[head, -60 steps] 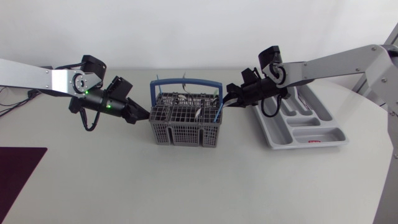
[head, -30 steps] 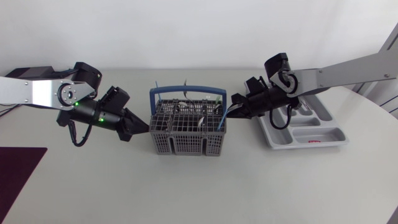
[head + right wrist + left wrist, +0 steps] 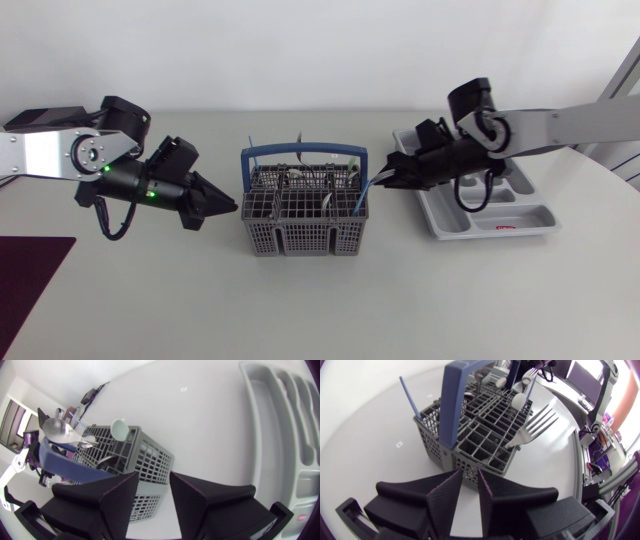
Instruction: Unload the cutlery basket into the drawer organizer.
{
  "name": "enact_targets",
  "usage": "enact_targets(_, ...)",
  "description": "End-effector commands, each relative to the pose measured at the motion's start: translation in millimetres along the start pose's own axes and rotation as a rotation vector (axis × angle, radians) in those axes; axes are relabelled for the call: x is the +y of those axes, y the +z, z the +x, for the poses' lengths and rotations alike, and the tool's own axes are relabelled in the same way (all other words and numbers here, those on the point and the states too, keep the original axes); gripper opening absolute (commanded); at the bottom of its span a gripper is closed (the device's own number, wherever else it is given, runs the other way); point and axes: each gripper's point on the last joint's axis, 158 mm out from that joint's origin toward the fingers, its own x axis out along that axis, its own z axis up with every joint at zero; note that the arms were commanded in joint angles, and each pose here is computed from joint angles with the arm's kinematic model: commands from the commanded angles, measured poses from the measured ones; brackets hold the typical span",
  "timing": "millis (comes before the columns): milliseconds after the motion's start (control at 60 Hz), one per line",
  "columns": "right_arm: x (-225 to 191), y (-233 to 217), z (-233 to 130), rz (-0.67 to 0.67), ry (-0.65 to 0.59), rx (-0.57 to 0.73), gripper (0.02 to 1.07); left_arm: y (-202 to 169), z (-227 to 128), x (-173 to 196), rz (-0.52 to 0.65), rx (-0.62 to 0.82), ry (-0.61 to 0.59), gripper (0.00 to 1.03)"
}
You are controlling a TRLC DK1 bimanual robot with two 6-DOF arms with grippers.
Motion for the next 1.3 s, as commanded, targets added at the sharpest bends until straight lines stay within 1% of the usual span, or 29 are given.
enact_targets(0,8,7,-30,-0.074,-0.025,-0.069,0.71,10,-15,-1,0.053,-0.037,0.024,0.39)
enact_targets(217,42,-1,-92,-0.207,-0.045,-0.175,0.71,18,-32,-12,0.088,-0.065,0.053,0.39)
enact_targets(383,53,-5,-108,-0.234,-0.052,-0.179,0.70,28,-42,-29,0.137,-0.080,0.068,0.39)
enact_targets(550,64,-8,-107,-0.221,-0.036,-0.137,0.70,32,-43,-47,0.188,-0.069,0.074,0.39)
enact_targets(633,73,-4,-110,-0.232,-0.028,-0.139,0.70,36,-44,-52,0.212,-0.068,0.082,0.39)
enact_targets(817,106,-19,-99,-0.339,-0.006,-0.105,0.70,36,-42,-61,0.231,-0.065,0.070,0.39)
enact_targets(833,110,-21,-97,-0.348,-0.005,-0.100,0.69,37,-42,-62,0.232,-0.066,0.067,0.39)
enact_targets(850,114,-25,-93,-0.364,-0.009,-0.091,0.65,36,-41,-62,0.232,-0.064,0.067,0.39)
enact_targets(883,118,-28,-89,-0.383,-0.016,-0.082,0.61,35,-39,-65,0.236,-0.059,0.061,0.39)
enact_targets(917,120,-31,-86,-0.392,-0.023,-0.075,0.60,34,-38,-65,0.236,-0.056,0.060,0.39)
enact_targets(933,123,-33,-82,-0.402,-0.024,-0.066,0.57,33,-37,-67,0.238,-0.051,0.057,0.39)
enact_targets(967,123,-34,-80,-0.407,-0.032,-0.062,0.55,32,-36,-67,0.239,-0.047,0.058,0.39)
enact_targets(1050,120,-33,-72,-0.414,-0.060,-0.050,0.55,32,-36,-68,0.242,-0.046,0.057,0.39)
enact_targets(1100,118,-32,-68,-0.411,-0.070,-0.038,0.52,32,-36,-67,0.242,-0.046,0.060,0.39)
enact_targets(1283,111,-27,-54,-0.418,-0.136,-0.002,0.50,31,-35,-67,0.244,-0.044,0.062,0.39)
